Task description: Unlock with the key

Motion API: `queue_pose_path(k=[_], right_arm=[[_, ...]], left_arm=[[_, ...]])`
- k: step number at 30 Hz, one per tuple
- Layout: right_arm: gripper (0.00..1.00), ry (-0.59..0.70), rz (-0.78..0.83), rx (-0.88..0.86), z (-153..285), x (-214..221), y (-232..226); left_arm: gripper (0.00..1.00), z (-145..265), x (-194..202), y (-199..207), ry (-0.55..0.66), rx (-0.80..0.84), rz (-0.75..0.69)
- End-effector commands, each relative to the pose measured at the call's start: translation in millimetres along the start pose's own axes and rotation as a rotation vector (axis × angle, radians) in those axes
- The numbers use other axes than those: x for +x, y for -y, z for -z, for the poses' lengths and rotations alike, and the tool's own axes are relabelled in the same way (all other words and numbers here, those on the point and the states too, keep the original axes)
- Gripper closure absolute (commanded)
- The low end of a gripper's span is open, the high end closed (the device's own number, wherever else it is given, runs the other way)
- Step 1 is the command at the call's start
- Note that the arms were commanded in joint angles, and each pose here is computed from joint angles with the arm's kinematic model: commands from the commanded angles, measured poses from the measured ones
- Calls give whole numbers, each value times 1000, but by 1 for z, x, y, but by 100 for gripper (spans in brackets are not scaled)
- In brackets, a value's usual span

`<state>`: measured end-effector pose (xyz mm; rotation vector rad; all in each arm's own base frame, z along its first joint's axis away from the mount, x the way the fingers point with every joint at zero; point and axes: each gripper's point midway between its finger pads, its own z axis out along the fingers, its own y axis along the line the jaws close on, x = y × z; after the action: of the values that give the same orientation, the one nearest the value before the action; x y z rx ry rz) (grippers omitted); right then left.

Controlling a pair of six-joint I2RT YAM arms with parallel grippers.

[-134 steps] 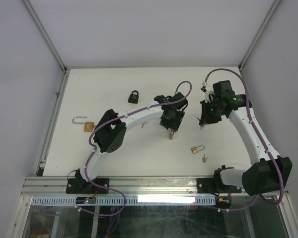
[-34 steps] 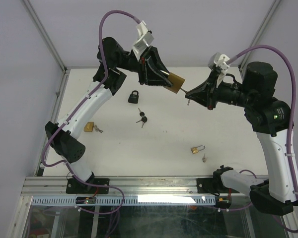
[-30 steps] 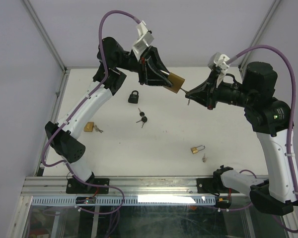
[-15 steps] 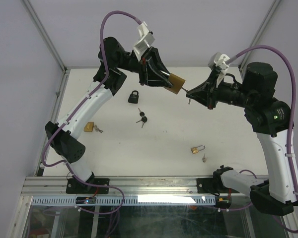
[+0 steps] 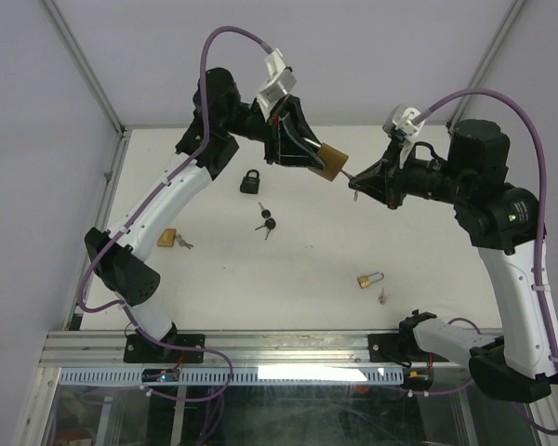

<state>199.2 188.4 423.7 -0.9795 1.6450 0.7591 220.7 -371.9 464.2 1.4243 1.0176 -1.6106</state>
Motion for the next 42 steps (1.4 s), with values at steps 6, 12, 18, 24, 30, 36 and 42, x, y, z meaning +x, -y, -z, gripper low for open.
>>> queue_pose_path(k=[6,12,18,24,30,36,42], right_arm=[[100,6,78,-50,-4,0,-11],[100,64,99,-29,-2,-21,-8],[100,114,122,-64,-9,-39,-7],[100,180,164,-158,-20,-54,-13],[100,207,148,-277,-19,-56,-29],[100,256,133,-299,-17,-63,-27],[100,250,165,-247,-20,-57,-17]], left_arm=[[100,-7,-36,21,32,-28,-201],[100,-7,-1,5,-24,-89,-188],[100,-19,24,1,-57,-95,-156],[100,-30,35,3,-40,-61,-117],[100,-30,35,-1,-36,-91,-182],[100,-33,38,-2,-37,-81,-180],[100,-35,57,-8,-15,-95,-74]])
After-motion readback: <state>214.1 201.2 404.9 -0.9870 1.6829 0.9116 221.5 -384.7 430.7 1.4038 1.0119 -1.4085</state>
